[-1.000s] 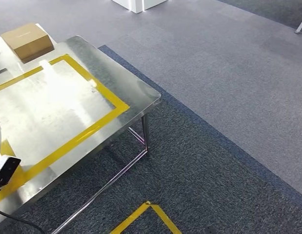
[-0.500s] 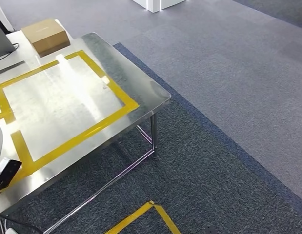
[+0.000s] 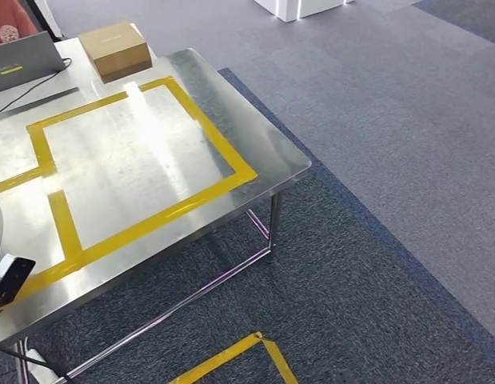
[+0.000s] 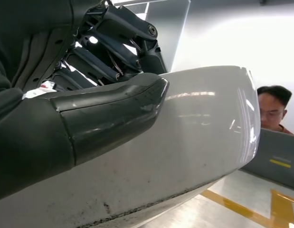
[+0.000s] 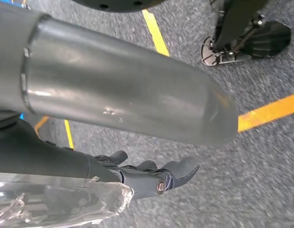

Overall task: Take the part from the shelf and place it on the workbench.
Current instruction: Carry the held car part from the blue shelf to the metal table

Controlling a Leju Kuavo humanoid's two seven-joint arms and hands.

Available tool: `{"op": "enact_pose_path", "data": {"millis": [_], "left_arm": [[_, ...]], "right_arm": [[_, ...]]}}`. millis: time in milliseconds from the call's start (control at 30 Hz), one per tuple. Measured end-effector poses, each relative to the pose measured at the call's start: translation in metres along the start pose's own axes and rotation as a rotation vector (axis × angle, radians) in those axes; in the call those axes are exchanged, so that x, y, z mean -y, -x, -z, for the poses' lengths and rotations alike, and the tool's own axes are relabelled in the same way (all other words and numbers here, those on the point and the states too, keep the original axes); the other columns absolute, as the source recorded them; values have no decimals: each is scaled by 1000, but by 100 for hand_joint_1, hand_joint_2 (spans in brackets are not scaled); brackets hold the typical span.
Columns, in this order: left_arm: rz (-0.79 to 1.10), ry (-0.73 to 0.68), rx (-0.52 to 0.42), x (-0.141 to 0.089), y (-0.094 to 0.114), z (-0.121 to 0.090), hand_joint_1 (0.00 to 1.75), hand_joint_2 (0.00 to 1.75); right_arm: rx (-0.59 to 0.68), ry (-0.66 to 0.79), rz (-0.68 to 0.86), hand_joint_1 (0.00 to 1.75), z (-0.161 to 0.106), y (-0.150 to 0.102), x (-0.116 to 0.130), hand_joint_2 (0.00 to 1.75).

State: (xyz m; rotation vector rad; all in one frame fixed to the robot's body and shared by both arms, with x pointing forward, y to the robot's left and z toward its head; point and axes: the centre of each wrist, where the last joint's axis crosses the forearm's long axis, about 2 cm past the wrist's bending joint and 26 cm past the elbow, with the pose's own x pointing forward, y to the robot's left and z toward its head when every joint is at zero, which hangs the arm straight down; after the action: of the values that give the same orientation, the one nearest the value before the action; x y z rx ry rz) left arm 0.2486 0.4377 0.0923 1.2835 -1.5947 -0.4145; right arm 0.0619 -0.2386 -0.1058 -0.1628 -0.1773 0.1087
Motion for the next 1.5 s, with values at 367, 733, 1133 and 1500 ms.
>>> {"op": "enact_pose_path", "data": {"millis": [367, 733, 1133, 1500], "left_arm": [[14, 9, 0, -3, 5, -2, 168, 175], [15, -10, 12, -5, 3, 3, 168, 175], [20, 6, -5, -5, 5, -4, 168, 175], [61, 6, 1, -8, 8, -6, 168, 175]], "right_arm": [[0, -5, -1, 0, 0, 1, -1, 0], [11, -7, -1, 0, 0, -3, -1, 0], [7, -8, -9, 0, 0, 0, -1, 0], [12, -7, -4, 0, 0, -2, -2, 0]]}}
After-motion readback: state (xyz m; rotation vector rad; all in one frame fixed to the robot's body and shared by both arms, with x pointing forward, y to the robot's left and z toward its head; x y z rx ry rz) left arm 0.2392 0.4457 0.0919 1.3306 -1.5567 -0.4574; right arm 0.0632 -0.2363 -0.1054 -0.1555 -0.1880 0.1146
